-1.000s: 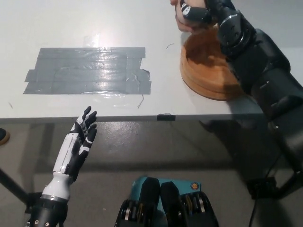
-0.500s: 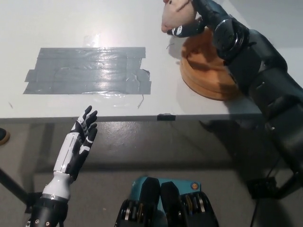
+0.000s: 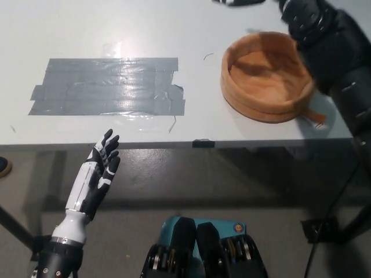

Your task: An emotional support dumpling is kept in a soft plate infront in the middle of the desk infront of the robot. The robot extends its right arm to pick up the dumpling and hands it to a person

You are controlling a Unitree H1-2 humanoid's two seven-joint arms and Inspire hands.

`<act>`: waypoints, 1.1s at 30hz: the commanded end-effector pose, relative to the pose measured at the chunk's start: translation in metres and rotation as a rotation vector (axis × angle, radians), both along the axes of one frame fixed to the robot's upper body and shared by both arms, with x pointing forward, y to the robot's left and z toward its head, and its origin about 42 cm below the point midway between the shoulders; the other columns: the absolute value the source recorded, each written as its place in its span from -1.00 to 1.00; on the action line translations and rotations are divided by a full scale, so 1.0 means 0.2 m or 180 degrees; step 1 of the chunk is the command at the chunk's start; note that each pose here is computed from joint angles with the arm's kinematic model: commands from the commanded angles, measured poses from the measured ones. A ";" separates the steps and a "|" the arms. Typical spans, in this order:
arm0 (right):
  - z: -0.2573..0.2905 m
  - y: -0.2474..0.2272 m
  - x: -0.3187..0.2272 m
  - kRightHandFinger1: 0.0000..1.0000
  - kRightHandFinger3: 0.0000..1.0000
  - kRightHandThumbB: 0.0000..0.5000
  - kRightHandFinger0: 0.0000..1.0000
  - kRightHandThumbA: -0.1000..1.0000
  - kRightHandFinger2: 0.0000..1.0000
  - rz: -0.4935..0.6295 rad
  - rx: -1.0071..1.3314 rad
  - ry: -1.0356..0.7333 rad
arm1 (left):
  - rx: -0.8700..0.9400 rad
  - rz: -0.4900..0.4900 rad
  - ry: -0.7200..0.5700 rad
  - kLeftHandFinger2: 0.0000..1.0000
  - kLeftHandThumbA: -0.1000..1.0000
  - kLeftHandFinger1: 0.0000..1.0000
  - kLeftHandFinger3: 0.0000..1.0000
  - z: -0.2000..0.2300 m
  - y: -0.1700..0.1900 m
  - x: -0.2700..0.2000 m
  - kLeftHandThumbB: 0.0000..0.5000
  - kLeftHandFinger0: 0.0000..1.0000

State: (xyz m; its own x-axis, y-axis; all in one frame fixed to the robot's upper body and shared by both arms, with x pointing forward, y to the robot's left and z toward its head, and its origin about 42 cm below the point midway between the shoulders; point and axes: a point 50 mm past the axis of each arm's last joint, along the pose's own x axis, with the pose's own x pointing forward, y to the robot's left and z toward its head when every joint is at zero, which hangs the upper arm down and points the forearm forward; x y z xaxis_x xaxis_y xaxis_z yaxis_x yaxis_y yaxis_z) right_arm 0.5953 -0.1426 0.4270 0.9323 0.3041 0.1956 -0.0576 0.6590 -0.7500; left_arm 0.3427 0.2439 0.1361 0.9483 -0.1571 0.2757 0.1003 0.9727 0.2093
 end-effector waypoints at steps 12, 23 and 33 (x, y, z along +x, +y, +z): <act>0.11 -0.38 -0.92 1.00 1.00 0.86 1.00 0.99 1.00 0.0823 0.0823 -0.1495 | 0.0056 -0.0093 -0.0263 1.00 0.73 1.00 1.00 0.12 0.00 0.09 0.32 1.00; -0.41 -0.34 -1.53 1.00 1.00 0.62 1.00 0.98 1.00 0.1210 0.1537 -0.1346 | 0.0014 -0.0099 -0.0251 1.00 0.72 1.00 1.00 0.13 -0.01 0.12 0.32 1.00; -0.95 -0.34 -1.58 1.00 1.00 0.39 1.00 1.00 1.00 0.0729 0.1968 -0.0702 | 0.0027 -0.0119 -0.0122 1.00 0.70 1.00 1.00 0.05 -0.02 0.05 0.33 1.00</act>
